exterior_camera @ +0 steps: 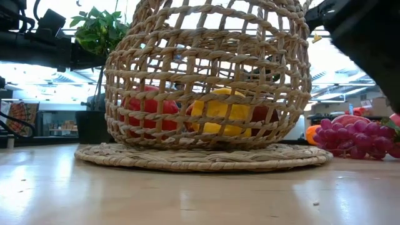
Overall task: Build produce basket
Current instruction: Put the mango into the woven basket
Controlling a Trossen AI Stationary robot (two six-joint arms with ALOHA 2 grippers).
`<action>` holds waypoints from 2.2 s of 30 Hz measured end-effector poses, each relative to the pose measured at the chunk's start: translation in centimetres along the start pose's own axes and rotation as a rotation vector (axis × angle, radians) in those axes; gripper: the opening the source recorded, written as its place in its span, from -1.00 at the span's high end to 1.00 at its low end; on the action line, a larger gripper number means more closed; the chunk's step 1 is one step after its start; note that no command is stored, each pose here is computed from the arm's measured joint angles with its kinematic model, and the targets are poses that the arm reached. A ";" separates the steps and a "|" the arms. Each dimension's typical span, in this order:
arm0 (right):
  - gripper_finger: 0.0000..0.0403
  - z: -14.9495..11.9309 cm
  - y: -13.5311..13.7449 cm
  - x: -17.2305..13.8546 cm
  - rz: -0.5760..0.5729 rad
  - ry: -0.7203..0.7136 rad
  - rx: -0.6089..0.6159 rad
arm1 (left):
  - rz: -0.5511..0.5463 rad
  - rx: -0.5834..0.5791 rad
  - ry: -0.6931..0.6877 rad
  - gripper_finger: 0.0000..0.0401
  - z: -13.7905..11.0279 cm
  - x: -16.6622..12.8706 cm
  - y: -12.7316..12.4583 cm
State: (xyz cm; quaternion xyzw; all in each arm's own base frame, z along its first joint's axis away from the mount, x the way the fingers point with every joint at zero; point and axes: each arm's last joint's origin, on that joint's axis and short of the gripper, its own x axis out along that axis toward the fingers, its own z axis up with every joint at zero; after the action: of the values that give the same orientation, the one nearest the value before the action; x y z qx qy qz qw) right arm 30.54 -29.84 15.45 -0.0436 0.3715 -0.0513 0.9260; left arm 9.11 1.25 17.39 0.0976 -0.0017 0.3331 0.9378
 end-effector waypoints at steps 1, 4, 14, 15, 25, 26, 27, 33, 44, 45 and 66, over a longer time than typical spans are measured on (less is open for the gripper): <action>-0.97 -0.4 0.0 0.2 0.013 0.013 0.026 | 0.000 0.000 0.000 -0.93 0.0 0.0 0.0; -0.96 -1.1 0.3 1.0 0.044 0.038 0.067 | 0.000 0.000 0.000 -0.93 0.0 0.0 0.0; -0.78 -0.7 1.7 1.6 0.088 0.071 0.076 | 0.000 0.000 0.000 -0.93 0.0 0.0 0.0; -0.76 -0.6 1.8 1.6 0.087 0.077 0.074 | 0.000 0.000 0.000 -0.93 0.0 0.0 0.0; -0.73 1.2 3.1 0.7 0.073 0.083 0.079 | 0.000 0.000 0.000 -0.93 0.0 0.0 0.0; -0.73 1.4 3.1 0.5 0.065 0.080 0.073 | 0.000 0.000 0.000 -0.93 0.0 0.0 0.0; -0.73 1.5 3.2 0.3 0.058 0.084 0.072 | 0.000 0.000 0.000 -0.93 0.0 0.0 0.0; -0.73 2.5 3.2 -1.0 0.045 0.082 0.150 | 0.000 0.000 0.000 -0.93 0.0 0.0 0.0; -0.73 8.1 2.9 -6.3 0.124 -0.181 0.448 | 0.000 0.000 0.000 -0.93 0.0 0.0 0.0; -0.73 8.7 2.9 -6.9 0.144 -0.223 0.473 | 0.000 0.000 0.000 -0.93 0.0 0.0 0.0; -0.74 19.0 16.2 -16.4 0.248 -0.563 0.360 | 0.000 0.000 0.000 -0.93 0.0 0.0 0.0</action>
State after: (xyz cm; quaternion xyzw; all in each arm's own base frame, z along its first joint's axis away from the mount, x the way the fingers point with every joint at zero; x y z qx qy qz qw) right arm 32.92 -10.92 38.42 0.1532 0.0894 0.0110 0.9841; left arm 9.11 1.25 17.39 0.0976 -0.0017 0.3332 0.9378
